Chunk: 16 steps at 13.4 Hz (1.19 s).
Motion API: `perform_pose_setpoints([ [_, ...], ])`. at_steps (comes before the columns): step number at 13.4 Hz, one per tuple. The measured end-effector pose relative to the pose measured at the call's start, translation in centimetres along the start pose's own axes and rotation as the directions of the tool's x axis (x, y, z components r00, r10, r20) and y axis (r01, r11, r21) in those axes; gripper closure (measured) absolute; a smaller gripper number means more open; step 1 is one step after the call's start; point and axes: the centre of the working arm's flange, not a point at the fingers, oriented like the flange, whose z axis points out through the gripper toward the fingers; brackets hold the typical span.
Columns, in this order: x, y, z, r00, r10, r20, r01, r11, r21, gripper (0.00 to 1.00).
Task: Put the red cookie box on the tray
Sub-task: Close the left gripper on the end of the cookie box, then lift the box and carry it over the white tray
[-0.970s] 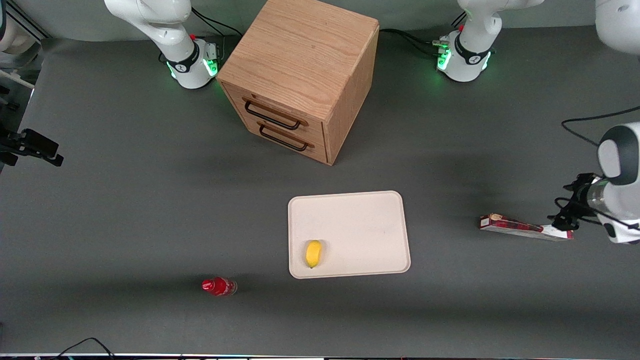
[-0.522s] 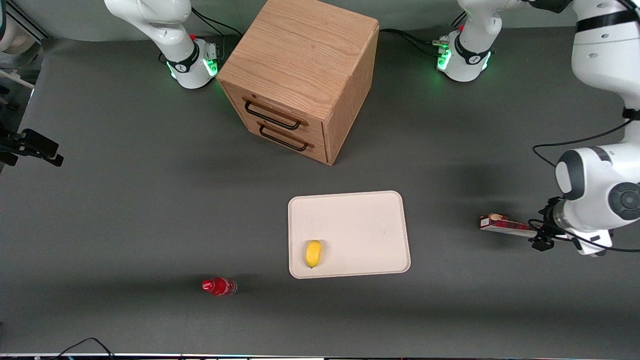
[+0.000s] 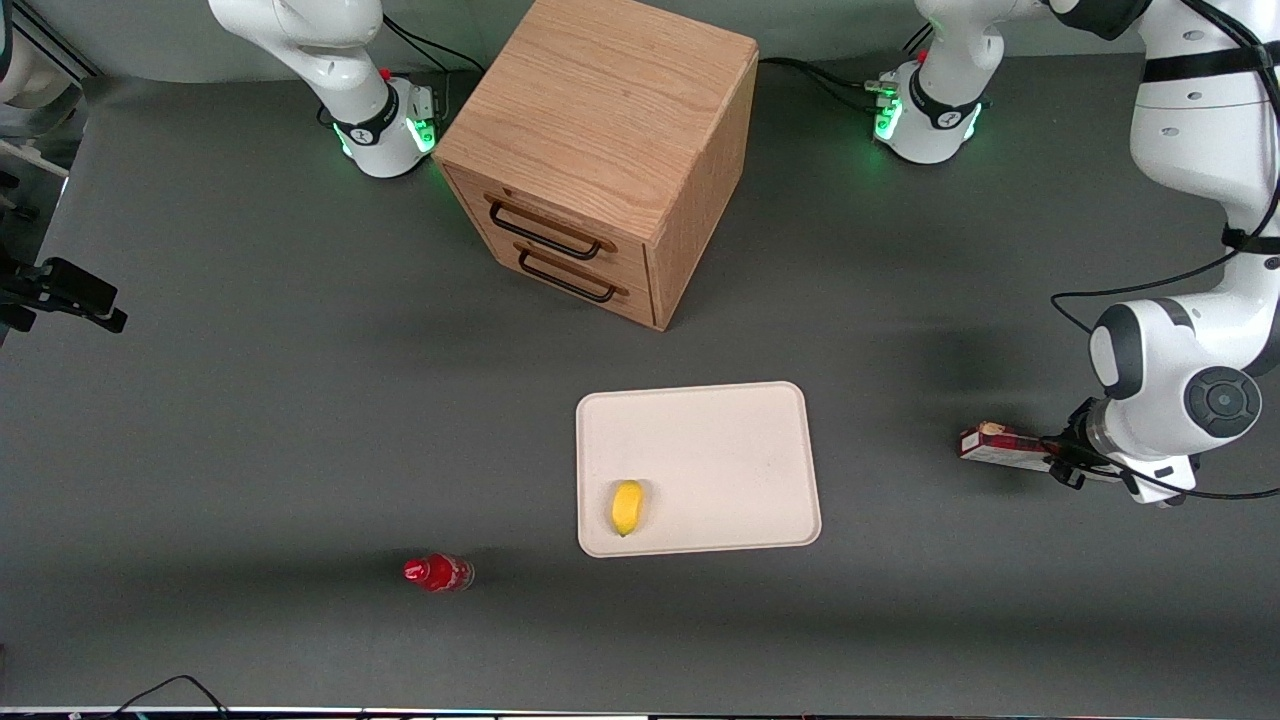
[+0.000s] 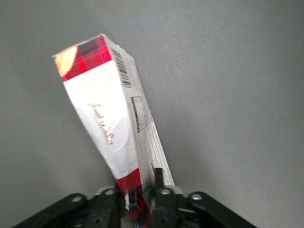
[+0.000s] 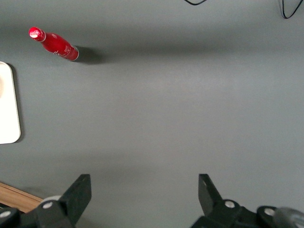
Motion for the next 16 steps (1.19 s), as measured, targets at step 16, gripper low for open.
perform_pose_setpoints([
  [16, -27.2, 12.8, -23.7, 0.731, 0.667, 0.144, -0.657, 0.745, -0.116, 0.96],
])
